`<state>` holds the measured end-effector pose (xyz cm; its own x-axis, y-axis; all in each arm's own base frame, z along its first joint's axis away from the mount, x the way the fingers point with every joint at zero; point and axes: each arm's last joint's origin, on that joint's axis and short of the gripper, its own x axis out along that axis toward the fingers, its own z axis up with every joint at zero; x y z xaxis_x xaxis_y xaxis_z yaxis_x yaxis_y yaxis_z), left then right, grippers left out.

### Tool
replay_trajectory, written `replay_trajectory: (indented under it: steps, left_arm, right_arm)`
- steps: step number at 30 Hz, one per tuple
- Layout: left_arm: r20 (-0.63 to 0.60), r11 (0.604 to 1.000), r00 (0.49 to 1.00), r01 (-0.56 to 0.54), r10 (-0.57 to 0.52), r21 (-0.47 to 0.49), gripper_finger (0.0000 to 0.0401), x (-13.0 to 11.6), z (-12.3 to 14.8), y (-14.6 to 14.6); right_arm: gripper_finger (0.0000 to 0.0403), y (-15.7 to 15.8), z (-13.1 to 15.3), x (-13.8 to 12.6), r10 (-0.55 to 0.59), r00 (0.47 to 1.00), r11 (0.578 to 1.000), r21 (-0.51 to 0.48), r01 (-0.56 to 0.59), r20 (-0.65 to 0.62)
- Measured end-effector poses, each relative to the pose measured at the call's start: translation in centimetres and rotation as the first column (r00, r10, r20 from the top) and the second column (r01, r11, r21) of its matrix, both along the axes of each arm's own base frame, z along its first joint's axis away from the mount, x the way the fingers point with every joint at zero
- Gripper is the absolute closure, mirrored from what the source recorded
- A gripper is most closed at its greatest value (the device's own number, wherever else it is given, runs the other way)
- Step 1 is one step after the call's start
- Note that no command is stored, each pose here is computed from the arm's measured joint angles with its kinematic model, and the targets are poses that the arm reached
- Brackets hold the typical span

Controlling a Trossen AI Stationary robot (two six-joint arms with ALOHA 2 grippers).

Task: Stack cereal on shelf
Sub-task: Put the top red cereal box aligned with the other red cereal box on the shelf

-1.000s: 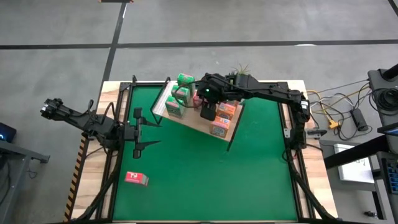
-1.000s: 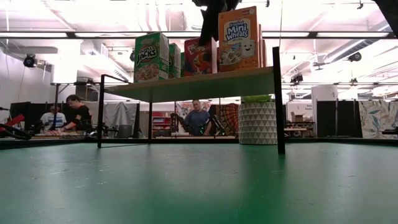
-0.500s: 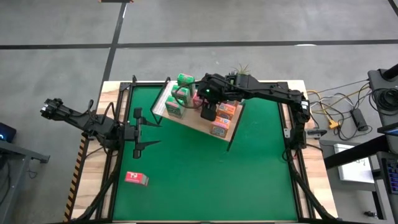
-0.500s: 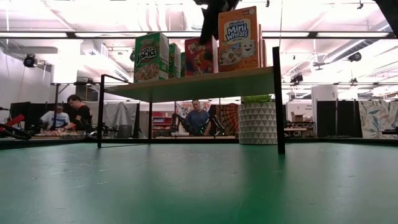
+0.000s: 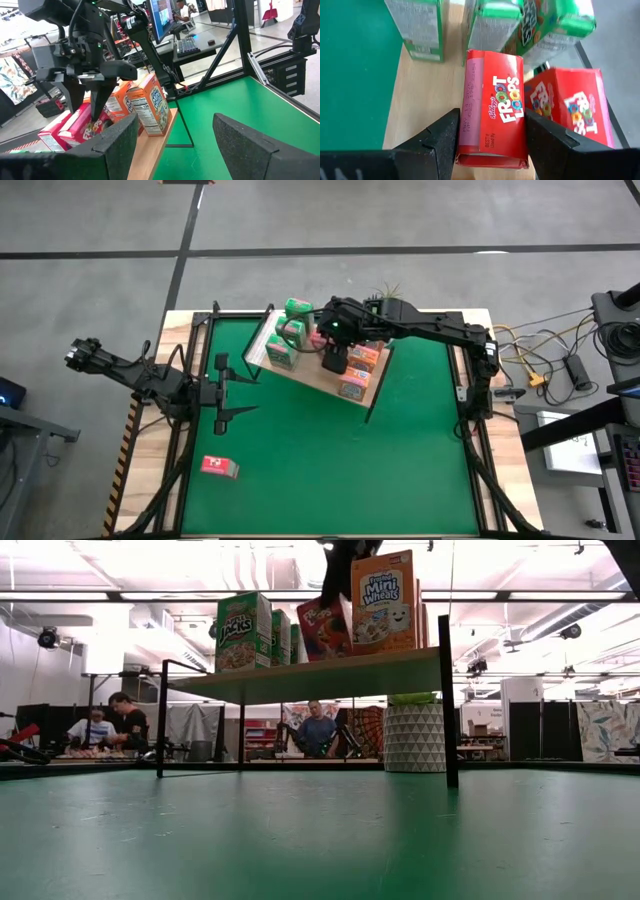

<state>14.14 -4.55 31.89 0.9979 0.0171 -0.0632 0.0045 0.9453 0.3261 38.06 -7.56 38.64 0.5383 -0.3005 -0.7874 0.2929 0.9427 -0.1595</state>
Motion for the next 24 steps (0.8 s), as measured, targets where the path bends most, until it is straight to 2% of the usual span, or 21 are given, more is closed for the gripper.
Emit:
replay_trajectory:
  steps: [4,12,24]
  left_arm:
    - [0.0,1.0,1.0,0.0,0.0,0.0,0.0161,0.0,0.0,0.0]
    - [0.0,1.0,1.0,0.0,0.0,0.0,0.0161,0.0,0.0,0.0]
    - [-0.001,1.0,1.0,0.0,0.0,0.0,0.0161,0.0,0.0,0.0]
  right_arm:
    - [0.0209,-0.1,0.1,0.3,0.001,0.999,1.0,-0.005,-0.001,0.033]
    - [0.0209,-0.1,-1.0,0.5,0.0,1.0,1.0,-0.001,0.0,0.005]
    - [0.0209,0.0,-0.9,0.5,0.039,0.999,0.999,0.005,-0.039,0.002]
